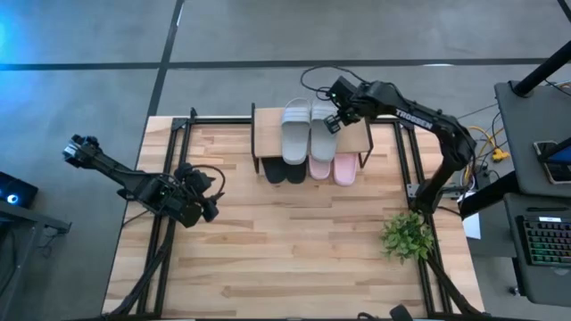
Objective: Pick and place slides into the shelf
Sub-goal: Adjust the slides on the shelf
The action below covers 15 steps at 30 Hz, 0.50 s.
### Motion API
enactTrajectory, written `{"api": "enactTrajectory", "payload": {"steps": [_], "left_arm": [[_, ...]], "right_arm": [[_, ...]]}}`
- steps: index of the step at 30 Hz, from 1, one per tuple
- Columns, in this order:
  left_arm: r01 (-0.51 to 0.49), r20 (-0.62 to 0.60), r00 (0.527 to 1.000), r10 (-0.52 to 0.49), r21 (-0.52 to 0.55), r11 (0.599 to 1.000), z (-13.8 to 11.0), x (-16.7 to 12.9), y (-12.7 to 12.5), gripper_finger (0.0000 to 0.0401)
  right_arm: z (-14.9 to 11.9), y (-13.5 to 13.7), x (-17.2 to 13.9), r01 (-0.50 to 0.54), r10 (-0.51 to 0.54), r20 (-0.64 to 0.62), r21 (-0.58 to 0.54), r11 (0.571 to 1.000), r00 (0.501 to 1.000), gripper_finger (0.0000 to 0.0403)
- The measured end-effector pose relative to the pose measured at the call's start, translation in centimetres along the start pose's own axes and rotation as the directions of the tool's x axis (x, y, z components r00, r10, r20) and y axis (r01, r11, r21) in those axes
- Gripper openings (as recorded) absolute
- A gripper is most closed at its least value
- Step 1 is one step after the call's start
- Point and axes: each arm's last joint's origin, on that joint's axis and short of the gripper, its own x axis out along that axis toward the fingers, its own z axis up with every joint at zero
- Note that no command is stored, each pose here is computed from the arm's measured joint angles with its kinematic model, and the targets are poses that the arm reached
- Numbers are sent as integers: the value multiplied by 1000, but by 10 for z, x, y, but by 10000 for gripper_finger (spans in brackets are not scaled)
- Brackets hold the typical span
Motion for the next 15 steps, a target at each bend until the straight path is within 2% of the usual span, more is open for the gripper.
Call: {"api": "enactTrajectory", "payload": {"steps": [3, 6, 8, 11, 15], "left_arm": [[13, -9, 1000, -13, -16, 1000, 5, 1, -1, 243], [-12, -27, 1000, 14, 83, 996, 15, 7, -3, 220], [-44, -16, 999, 46, 112, 993, 29, 11, -1, 198], [-1, -11, 1000, 3, 145, 989, 56, 18, 3, 150], [100, 65, 992, -111, 153, 983, 96, 30, 13, 52]], "right_arm": [[-1, -6, -15, -12, 11, 26, 21, 1000, 1000, 9], [-4, -13, -31, -21, 19, 46, 35, 999, 999, 9], [-7, -18, -38, -20, 18, 42, 35, 999, 999, 9], [-15, -22, -44, -1, 1, -2, 49, 999, 1000, 9], [-22, -25, -44, 25, -22, -58, 48, 999, 998, 9]]}}
